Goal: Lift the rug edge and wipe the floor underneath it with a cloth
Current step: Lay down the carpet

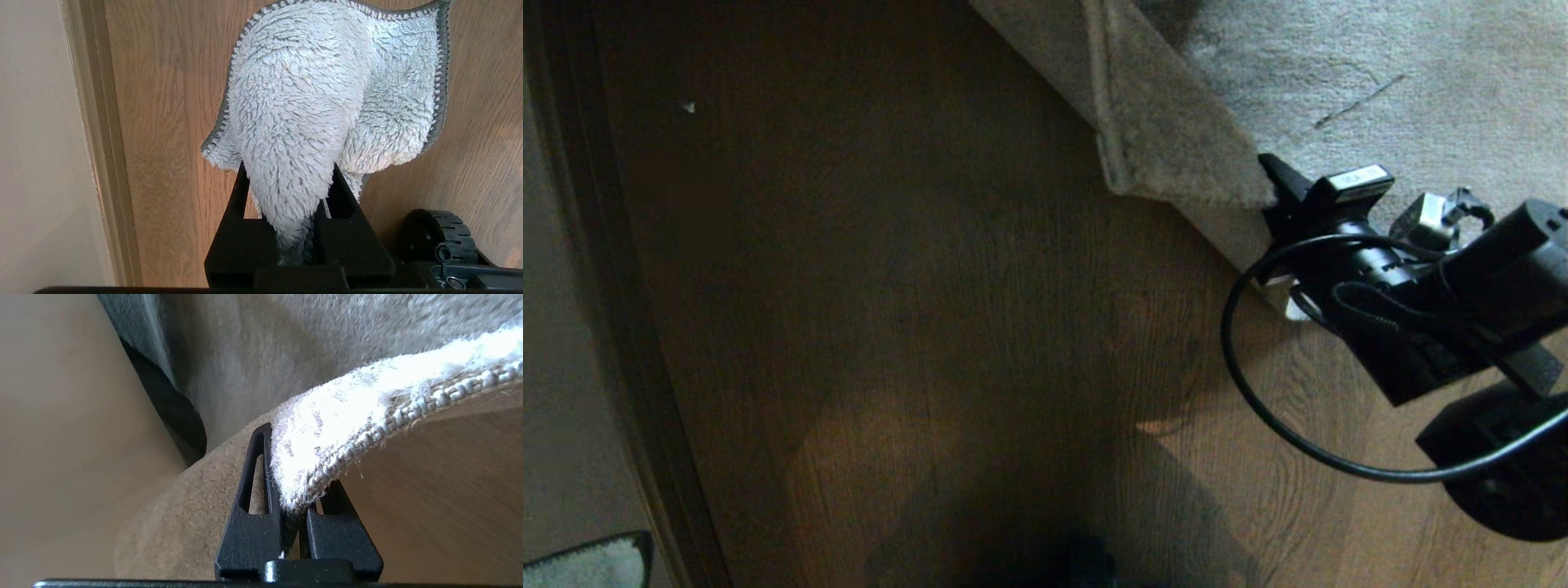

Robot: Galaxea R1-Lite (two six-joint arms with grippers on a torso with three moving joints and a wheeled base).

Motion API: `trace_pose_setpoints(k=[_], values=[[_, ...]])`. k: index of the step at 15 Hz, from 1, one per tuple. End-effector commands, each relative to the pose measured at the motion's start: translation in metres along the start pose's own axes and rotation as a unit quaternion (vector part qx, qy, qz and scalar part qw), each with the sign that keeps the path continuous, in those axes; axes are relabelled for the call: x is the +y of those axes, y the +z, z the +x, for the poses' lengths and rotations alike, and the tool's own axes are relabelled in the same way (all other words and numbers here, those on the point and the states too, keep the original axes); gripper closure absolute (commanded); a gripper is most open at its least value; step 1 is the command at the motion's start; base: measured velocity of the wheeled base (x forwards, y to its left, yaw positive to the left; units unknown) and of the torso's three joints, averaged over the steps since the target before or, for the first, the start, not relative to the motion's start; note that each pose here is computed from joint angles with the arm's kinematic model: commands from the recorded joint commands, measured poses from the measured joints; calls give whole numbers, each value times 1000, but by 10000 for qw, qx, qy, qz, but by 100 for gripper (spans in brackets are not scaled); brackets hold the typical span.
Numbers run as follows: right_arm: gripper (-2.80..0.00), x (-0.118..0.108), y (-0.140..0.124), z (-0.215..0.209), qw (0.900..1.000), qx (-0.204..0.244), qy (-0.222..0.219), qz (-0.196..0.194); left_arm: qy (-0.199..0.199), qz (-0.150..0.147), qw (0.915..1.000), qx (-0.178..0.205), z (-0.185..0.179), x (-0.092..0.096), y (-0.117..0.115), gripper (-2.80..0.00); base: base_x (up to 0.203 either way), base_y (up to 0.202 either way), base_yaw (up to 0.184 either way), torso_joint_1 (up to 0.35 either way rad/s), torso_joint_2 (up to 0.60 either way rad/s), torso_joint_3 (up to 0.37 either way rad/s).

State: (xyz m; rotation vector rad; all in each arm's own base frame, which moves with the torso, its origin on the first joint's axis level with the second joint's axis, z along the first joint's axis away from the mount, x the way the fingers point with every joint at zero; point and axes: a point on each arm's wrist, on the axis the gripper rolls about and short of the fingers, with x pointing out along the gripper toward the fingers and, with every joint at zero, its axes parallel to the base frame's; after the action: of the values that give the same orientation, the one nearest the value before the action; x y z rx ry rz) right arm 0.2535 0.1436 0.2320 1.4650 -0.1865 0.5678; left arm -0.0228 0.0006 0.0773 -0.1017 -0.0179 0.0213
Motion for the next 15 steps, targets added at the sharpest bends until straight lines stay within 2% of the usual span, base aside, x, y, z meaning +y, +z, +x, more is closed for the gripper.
trace_pose_setpoints(k=[1,5,8,15], values=[[0,8,-2,-1,9995,15,289,120,4,-7,10000,-8,0,0,0,0,0,0,0,0,0,0],[0,10,1,-1,9994,0,326,102,4,-7,10000,-8,0,0,0,0,0,0,0,0,0,0],[0,8,-1,-14,9992,328,208,81,4,-7,10000,-8,0,0,0,0,0,0,0,0,0,0],[0,16,-1,-17,9976,581,381,74,4,-7,10000,-8,0,0,0,0,0,0,0,0,0,0]])
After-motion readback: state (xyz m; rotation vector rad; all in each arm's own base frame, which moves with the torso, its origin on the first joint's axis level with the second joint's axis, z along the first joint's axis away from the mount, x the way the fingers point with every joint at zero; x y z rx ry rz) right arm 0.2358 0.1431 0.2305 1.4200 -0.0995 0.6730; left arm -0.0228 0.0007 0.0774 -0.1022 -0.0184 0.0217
